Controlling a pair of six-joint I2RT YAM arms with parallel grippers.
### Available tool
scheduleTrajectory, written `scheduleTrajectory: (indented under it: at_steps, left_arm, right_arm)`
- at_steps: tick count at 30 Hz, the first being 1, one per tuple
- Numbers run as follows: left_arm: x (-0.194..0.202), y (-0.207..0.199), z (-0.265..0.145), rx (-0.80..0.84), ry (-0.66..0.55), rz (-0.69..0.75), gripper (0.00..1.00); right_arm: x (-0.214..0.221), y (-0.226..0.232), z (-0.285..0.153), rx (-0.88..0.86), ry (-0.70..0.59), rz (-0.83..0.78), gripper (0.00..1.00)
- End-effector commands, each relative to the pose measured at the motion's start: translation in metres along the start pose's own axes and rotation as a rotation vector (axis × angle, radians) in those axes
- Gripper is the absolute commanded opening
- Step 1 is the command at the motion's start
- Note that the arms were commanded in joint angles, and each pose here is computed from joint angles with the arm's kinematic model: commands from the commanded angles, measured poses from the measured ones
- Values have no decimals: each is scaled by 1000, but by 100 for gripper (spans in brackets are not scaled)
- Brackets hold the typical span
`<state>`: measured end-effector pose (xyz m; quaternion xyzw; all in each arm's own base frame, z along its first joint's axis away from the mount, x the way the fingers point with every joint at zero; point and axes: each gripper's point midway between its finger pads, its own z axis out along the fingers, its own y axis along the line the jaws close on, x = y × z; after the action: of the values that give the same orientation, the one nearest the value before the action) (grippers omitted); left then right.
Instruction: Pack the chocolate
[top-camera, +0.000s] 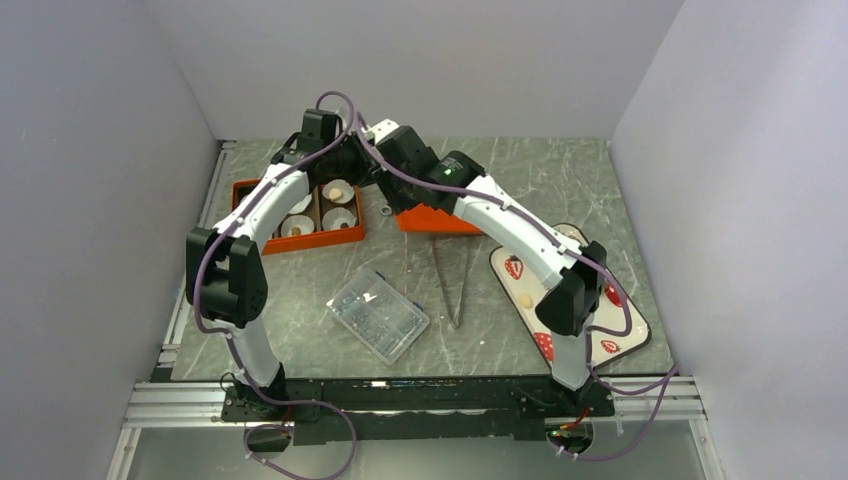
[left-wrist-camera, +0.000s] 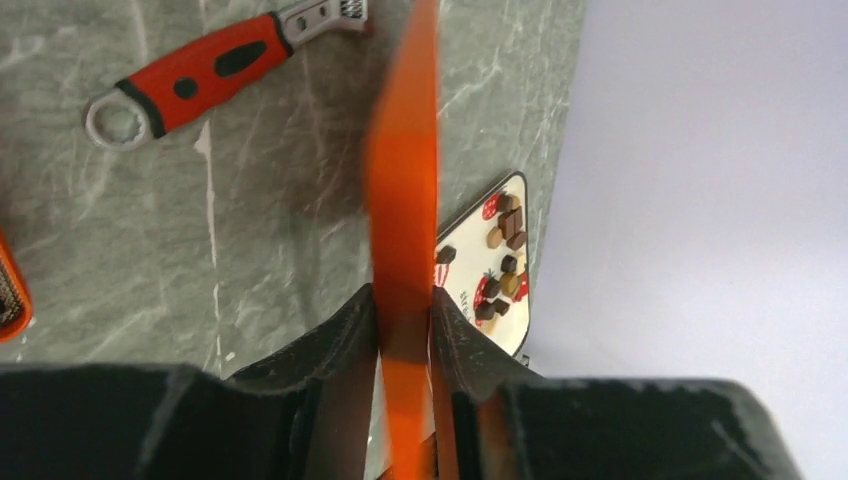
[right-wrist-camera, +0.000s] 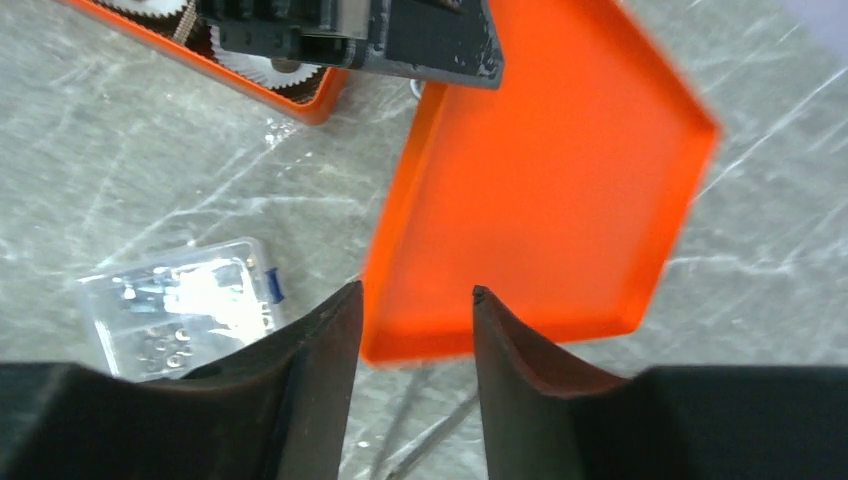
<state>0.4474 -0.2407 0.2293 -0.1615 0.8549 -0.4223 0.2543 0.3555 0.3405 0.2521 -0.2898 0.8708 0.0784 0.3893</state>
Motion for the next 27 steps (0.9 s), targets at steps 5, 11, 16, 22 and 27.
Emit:
scheduleTrajectory:
  at_steps: [5,11,16,22,27]
  left_arm:
    - [2,-27,-46,40,-52,51,0]
    - [7,-33,-61,50,-59,54,0]
    - [12,-39,-67,69,-51,50,0]
    - [16,-42,-75,74,-53,50,0]
    - [17,-44,-80,79,-59,48,0]
  right_arm:
    - [-20,11,-26,201,-97,-130,62]
    - [-3,30,-16,252,-68,-161,65]
    - [16,28,1,331,-44,-166,66]
    - [19,19,11,497,-50,-187,61]
    - [20,20,16,561,-43,-226,50]
